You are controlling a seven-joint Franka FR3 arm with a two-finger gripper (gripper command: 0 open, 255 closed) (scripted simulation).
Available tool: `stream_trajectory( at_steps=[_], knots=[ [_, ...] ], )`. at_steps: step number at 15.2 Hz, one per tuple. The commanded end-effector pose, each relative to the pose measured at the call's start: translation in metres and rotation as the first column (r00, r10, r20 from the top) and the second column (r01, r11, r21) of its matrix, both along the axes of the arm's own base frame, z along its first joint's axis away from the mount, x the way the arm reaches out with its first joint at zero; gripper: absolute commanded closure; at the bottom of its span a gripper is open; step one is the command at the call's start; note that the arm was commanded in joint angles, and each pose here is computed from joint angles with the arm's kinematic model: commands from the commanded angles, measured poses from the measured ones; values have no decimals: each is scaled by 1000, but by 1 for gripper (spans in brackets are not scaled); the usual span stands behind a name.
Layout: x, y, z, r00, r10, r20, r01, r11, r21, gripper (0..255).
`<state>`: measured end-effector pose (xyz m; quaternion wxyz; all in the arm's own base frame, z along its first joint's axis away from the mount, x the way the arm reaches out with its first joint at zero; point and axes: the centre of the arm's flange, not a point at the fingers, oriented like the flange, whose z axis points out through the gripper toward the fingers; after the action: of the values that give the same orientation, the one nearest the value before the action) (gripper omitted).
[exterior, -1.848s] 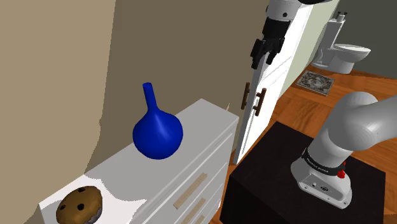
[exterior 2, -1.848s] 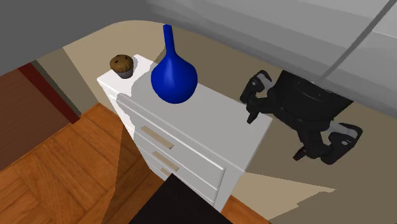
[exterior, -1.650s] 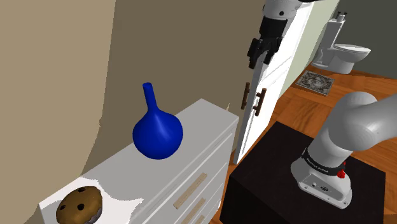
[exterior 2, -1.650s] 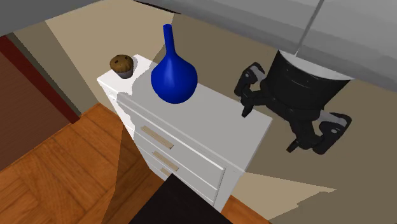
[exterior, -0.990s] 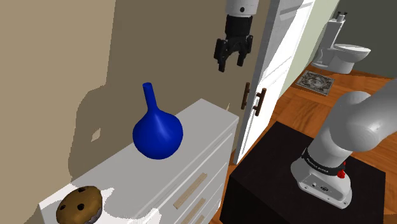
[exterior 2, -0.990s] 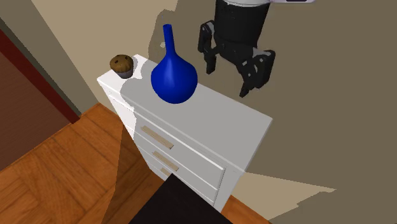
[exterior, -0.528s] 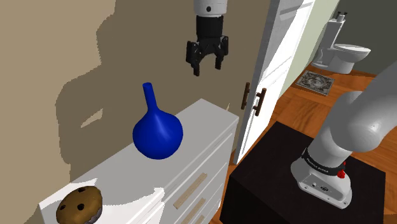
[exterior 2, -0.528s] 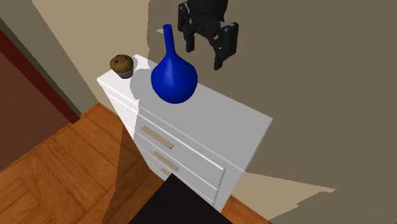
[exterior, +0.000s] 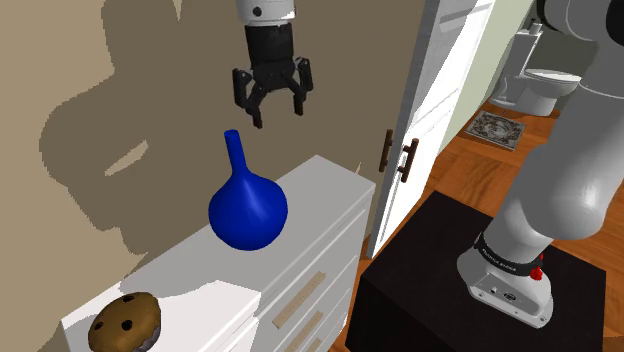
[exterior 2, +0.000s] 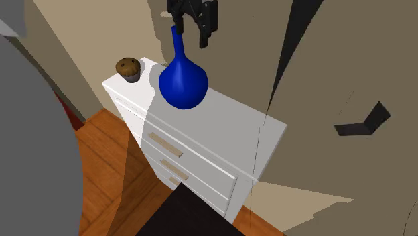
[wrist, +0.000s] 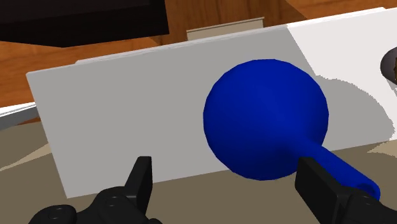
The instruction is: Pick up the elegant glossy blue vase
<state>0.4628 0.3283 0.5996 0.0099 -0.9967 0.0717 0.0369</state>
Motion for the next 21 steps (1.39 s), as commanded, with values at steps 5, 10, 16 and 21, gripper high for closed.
stream_trajectory(
  at_steps=[5, 10, 16, 21],
  knots=[
    [35, 74, 3, 999, 2, -37, -2, 1000, -5, 0],
    [42, 89, -13, 999, 3, -45, -3, 1000, -6, 0],
    [42, 89, -37, 999, 3, -45, -3, 1000, -6, 0],
    [42, 90, -36, 999, 3, -44, -3, 1000, -6, 255]
  ],
)
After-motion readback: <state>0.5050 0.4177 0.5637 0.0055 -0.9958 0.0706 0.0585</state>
